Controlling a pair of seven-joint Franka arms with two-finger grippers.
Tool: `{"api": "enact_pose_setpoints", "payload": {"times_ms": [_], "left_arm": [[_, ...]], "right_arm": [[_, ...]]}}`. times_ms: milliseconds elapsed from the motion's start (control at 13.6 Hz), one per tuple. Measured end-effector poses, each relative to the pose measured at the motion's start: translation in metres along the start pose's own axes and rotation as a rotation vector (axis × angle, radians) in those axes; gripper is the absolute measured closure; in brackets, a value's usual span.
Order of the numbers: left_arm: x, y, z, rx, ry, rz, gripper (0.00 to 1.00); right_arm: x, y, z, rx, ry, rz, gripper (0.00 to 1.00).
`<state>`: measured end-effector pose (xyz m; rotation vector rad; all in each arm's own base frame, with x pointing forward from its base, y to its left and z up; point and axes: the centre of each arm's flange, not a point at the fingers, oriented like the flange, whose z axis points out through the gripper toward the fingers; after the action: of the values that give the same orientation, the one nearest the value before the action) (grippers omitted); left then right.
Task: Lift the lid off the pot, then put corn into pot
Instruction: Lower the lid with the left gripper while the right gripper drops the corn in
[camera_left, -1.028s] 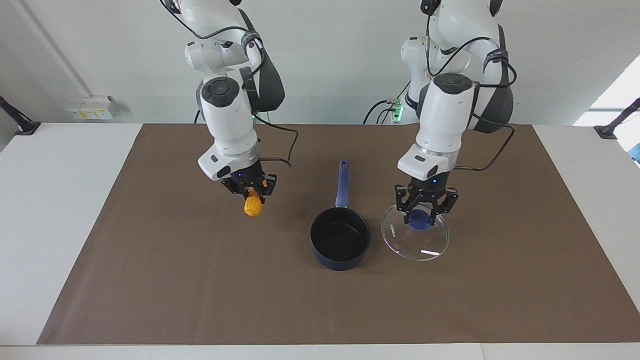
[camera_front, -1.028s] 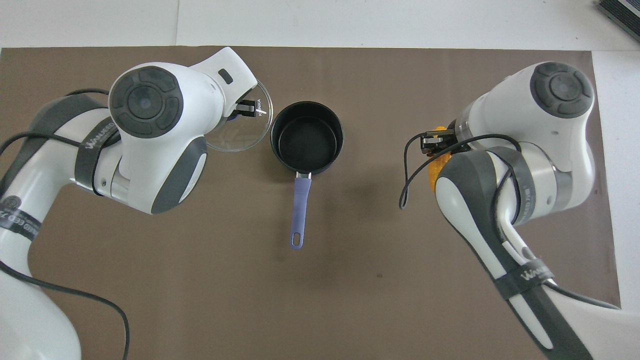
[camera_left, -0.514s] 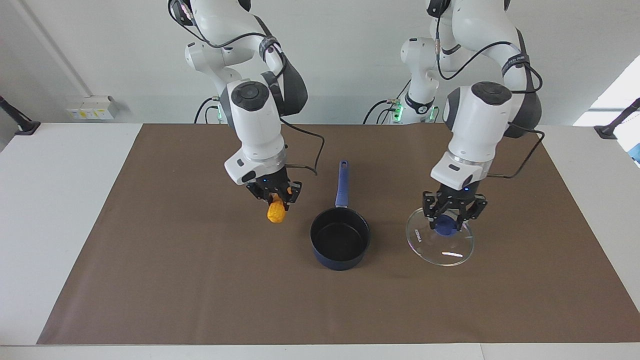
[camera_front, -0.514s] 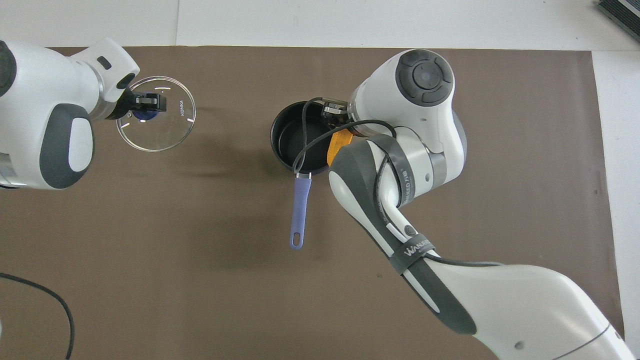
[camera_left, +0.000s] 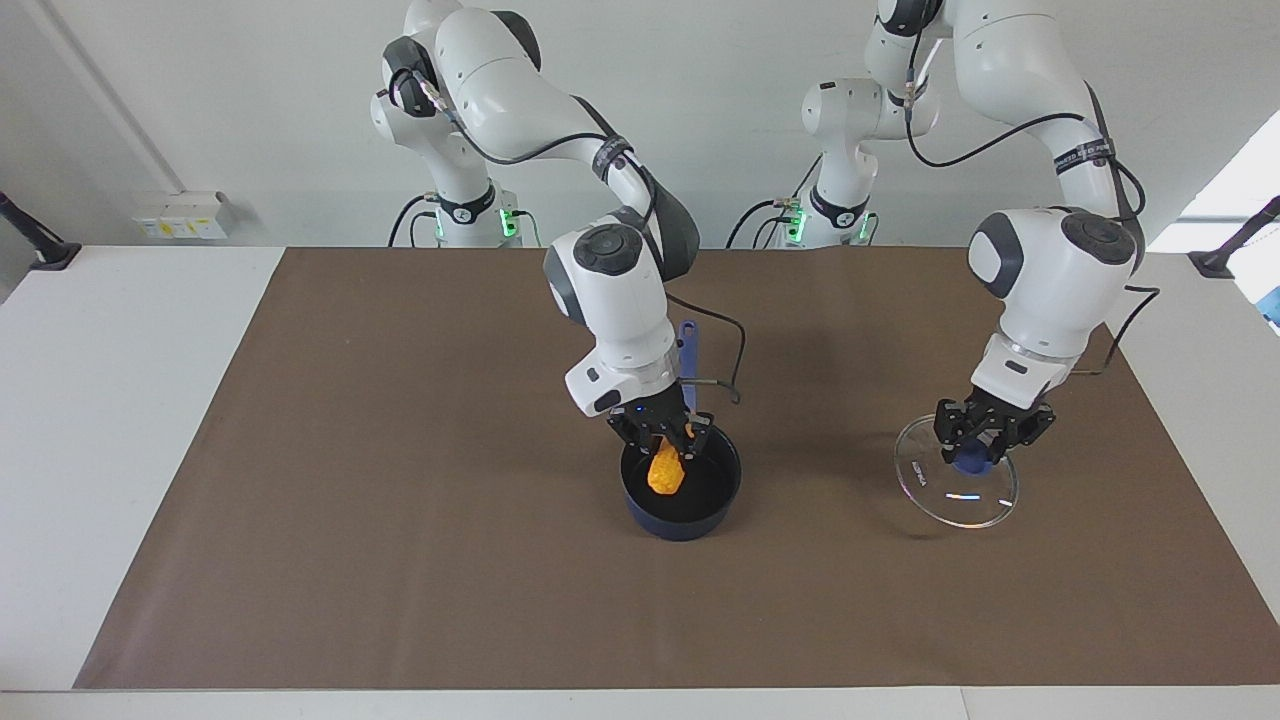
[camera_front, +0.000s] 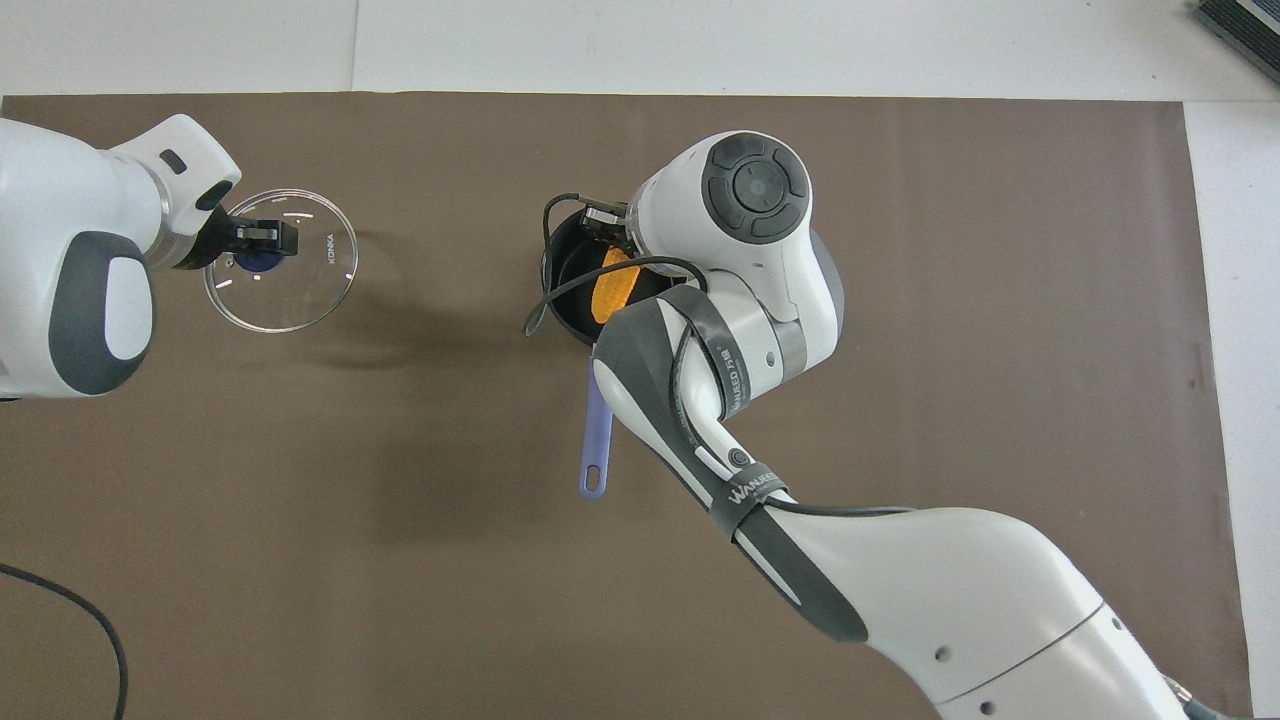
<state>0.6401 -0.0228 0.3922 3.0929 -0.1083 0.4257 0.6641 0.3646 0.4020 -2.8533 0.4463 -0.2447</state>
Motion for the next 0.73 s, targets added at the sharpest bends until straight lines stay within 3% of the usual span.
{"api": "enact_pose_setpoints", "payload": {"times_ms": [220, 734], "left_arm": [[-0.019, -0.008, 0.024, 0.005, 0.010, -0.011, 0.39], [-0.024, -0.023, 0.031, 0.011, -0.004, -0.013, 0.39]], "right_arm": [[-0.004, -0.001, 0.006, -0.004, -0.013, -0.030, 0.60], [-0.012, -0.002, 0.030, -0.014, -0.028, -0.041, 0.60]]}}
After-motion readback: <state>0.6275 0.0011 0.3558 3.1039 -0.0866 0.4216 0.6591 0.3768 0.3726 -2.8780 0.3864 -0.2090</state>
